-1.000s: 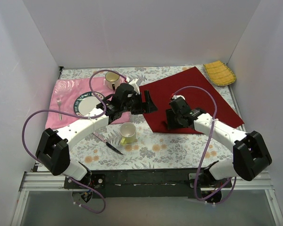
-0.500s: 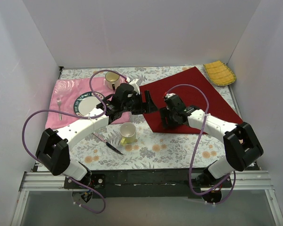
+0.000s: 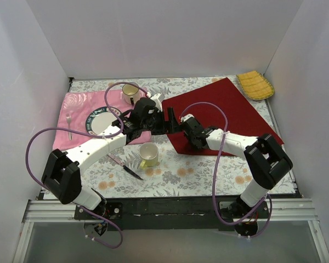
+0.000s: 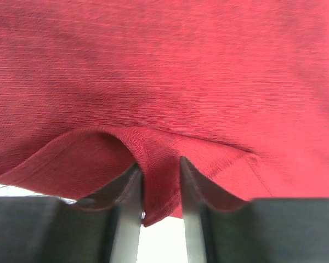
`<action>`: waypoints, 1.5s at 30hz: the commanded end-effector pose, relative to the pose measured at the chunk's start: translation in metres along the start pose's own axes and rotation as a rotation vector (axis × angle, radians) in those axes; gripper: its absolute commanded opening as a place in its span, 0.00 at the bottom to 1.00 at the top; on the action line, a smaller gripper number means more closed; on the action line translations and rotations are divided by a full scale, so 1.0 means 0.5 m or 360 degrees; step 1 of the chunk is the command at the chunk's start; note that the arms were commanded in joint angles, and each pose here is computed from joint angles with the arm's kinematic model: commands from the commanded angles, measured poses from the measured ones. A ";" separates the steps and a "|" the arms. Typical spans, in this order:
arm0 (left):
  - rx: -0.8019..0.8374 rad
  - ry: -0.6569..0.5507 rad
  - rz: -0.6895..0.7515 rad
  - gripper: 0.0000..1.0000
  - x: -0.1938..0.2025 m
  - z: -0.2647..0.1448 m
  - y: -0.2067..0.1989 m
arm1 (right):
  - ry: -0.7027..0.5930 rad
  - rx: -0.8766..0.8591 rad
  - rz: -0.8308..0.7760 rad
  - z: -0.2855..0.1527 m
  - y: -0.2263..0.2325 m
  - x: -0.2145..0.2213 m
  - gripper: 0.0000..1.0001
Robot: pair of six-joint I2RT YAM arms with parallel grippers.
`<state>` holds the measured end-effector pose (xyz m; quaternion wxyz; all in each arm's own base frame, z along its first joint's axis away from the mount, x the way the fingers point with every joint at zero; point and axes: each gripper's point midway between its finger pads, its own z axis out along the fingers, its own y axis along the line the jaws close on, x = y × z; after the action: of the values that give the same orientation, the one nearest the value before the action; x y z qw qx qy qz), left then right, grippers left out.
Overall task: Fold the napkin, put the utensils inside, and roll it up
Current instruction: Flatten the napkin out, then fold the napkin
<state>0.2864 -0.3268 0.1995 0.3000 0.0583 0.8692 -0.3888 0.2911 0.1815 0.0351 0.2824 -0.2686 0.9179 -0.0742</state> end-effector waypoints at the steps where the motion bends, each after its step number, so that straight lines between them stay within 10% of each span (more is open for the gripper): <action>1: 0.0115 -0.0114 0.0041 0.76 -0.041 -0.021 -0.048 | -0.0097 0.0185 -0.0074 -0.039 -0.021 -0.037 0.29; 6: 0.0107 -0.0115 0.0030 0.76 -0.041 -0.017 -0.045 | -0.0097 0.0108 -0.0030 -0.083 0.005 -0.040 0.07; 16: -0.0005 -0.0253 0.0016 0.79 -0.078 -0.027 -0.028 | 0.0248 -0.0350 0.0186 -0.168 0.141 0.141 0.09; 27: -0.0037 -0.0176 0.0004 0.80 -0.085 0.027 -0.007 | -0.0092 -0.0633 0.0494 -0.265 0.130 0.047 0.74; 34: -0.0129 -0.0049 0.0011 0.77 -0.067 0.134 0.044 | 0.0021 -0.0156 0.0861 -0.148 -0.095 0.052 0.66; 45: -0.0371 0.0048 0.0044 0.75 -0.025 0.250 0.160 | 0.0261 0.0068 0.0805 -0.043 -0.090 0.156 0.52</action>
<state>0.3659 -0.3551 0.0646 0.2512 0.0312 0.9245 -0.2849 0.2507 0.1076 0.0408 0.2153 -0.0179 0.9761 -0.0236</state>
